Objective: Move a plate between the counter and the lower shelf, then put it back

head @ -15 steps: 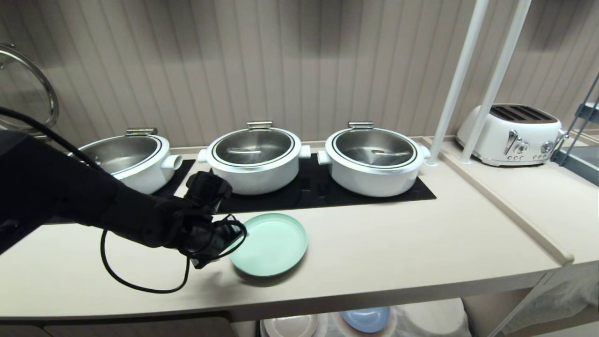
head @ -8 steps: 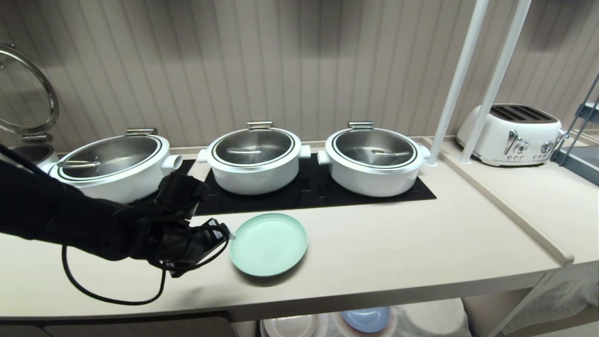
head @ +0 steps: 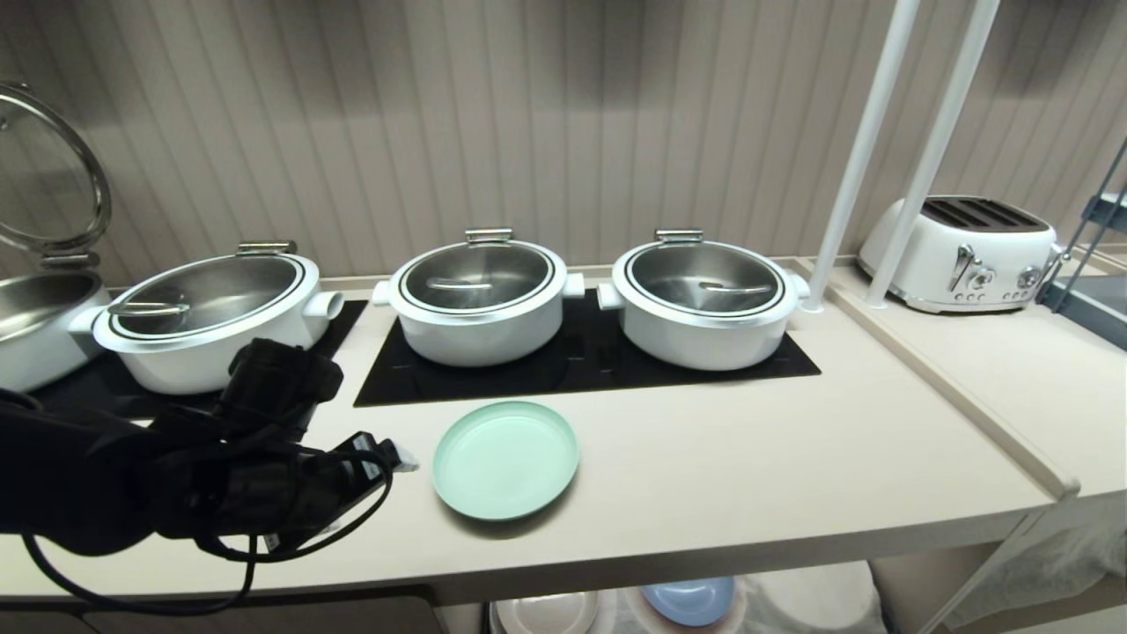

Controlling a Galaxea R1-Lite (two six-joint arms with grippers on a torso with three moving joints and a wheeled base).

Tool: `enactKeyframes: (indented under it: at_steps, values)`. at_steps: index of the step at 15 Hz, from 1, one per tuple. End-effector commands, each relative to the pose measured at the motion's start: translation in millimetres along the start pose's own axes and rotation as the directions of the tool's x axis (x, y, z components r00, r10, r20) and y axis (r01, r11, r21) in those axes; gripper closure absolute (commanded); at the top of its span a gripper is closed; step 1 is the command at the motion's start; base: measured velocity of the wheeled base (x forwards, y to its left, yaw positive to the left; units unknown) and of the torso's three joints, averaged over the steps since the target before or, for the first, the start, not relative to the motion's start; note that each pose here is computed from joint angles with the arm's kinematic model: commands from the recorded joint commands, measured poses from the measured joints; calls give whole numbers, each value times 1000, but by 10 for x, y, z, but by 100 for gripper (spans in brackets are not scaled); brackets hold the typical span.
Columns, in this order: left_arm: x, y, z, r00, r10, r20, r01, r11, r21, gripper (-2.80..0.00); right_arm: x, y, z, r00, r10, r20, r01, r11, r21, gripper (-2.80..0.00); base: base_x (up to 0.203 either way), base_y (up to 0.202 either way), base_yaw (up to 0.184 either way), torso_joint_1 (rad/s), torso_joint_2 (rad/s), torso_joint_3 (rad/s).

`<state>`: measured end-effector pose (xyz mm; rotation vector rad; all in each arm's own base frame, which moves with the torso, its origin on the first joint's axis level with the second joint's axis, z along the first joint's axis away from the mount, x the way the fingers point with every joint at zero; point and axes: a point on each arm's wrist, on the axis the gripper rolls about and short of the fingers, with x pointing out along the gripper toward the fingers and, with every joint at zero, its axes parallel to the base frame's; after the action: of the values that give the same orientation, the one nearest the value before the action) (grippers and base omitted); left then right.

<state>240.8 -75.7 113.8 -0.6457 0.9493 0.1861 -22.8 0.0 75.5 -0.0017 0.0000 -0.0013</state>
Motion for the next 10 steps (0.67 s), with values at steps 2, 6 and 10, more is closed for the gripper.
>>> enactKeyframes:
  at_steps: [2, 6, 10]
  values:
    - [-164, -14, 19, 998, -45, 38, 46, 999, -5, -280, 0, 0, 0, 1000, 0, 0, 0, 1000, 0, 0, 0, 0, 0, 0, 0, 0]
    - [-309, -21, 72, 992, -63, 112, 59, 998, 36, 0, 0, 0, 0, 1000, 0, 0, 0, 1000, 0, 0, 0, 0, 0, 0, 0, 0]
    - [-781, 1, 100, 954, -157, 256, 126, 983, 133, 0, 0, 0, 0, 1000, -1, 0, 1, 1000, 0, 0, 0, 0, 0, 0, 0, 0]
